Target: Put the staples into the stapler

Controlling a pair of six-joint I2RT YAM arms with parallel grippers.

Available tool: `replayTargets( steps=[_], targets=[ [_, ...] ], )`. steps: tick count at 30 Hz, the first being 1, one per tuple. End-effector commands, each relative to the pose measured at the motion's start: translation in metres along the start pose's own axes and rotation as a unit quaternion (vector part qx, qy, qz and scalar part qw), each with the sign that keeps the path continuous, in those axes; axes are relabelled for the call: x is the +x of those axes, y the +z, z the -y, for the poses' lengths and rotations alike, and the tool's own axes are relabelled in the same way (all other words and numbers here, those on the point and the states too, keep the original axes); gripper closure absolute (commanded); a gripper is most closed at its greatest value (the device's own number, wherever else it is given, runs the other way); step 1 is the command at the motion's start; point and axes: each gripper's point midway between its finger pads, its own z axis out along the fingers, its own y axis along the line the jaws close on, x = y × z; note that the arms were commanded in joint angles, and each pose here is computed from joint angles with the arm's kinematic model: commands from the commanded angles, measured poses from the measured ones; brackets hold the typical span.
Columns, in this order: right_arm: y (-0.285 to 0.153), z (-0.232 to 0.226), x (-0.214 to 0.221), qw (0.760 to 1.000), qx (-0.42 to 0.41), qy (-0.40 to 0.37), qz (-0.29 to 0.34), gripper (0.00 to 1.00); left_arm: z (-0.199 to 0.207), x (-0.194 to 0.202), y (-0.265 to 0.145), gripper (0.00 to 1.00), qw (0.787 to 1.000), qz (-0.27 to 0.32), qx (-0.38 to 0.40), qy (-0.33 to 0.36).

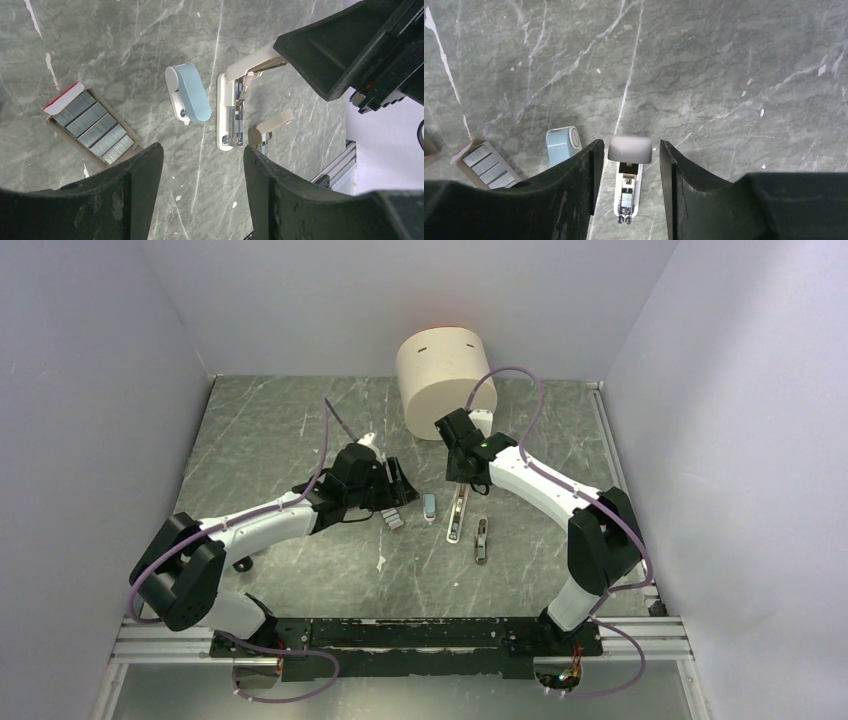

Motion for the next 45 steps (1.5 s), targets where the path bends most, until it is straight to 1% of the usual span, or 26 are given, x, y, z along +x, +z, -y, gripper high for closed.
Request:
replayTargets(
  steps=[1,5,7,8,10,14,20,22,24,26,31,37,42,45],
  targets=[
    [0.003,0.001,-0.001,1.000,0.007,0.005,-0.004,0.52,0.005,0.006,0.003,0.34,1.000,-0.014,0.015,-0.002],
    [0.003,0.000,-0.002,1.000,0.005,0.006,-0.003,0.53,0.005,0.009,0.004,0.33,1.000,-0.018,0.018,-0.004],
    [0.002,-0.002,-0.002,1.000,-0.002,0.005,-0.004,0.57,0.005,0.013,0.006,0.33,0.999,-0.025,0.020,-0.004],
    [0.002,-0.003,-0.002,1.000,-0.006,0.005,-0.005,0.63,0.005,0.016,0.007,0.33,0.999,-0.028,0.022,-0.005],
    [0.000,-0.006,-0.002,1.000,-0.017,0.005,-0.005,0.69,0.007,0.020,0.009,0.33,0.999,-0.037,0.028,-0.006],
    [-0.006,-0.009,-0.001,0.999,-0.036,0.002,-0.003,0.74,0.013,0.034,0.016,0.35,0.997,-0.061,0.040,-0.002],
    [-0.015,-0.012,0.000,0.998,-0.065,-0.007,0.003,0.74,0.033,0.066,0.035,0.53,0.994,-0.095,0.059,0.014],
    [-0.016,-0.013,0.001,0.997,-0.072,-0.009,0.004,0.74,0.033,0.081,0.045,0.58,0.993,-0.107,0.052,0.022],
    [-0.017,-0.013,0.002,0.997,-0.077,-0.012,0.006,0.74,0.026,0.092,0.054,0.63,0.993,-0.108,0.023,0.032],
    [-0.017,-0.013,0.004,0.997,-0.077,-0.014,0.004,0.74,0.019,0.099,0.061,0.63,0.993,-0.108,-0.001,0.043],
    [-0.017,-0.012,0.007,0.997,-0.081,-0.015,0.002,0.74,0.018,0.117,0.069,0.63,0.992,-0.119,0.009,0.040],
    [-0.018,-0.014,0.009,0.996,-0.086,-0.015,0.001,0.75,0.010,0.121,0.073,0.73,0.993,-0.112,-0.003,0.031],
    [-0.020,-0.015,0.008,0.996,-0.092,-0.016,0.002,0.75,0.004,0.122,0.076,0.75,0.993,-0.110,-0.014,0.025],
    [-0.021,-0.016,0.009,0.995,-0.096,-0.018,0.000,0.75,0.005,0.127,0.077,0.76,0.993,-0.115,-0.008,0.019]
  ],
)
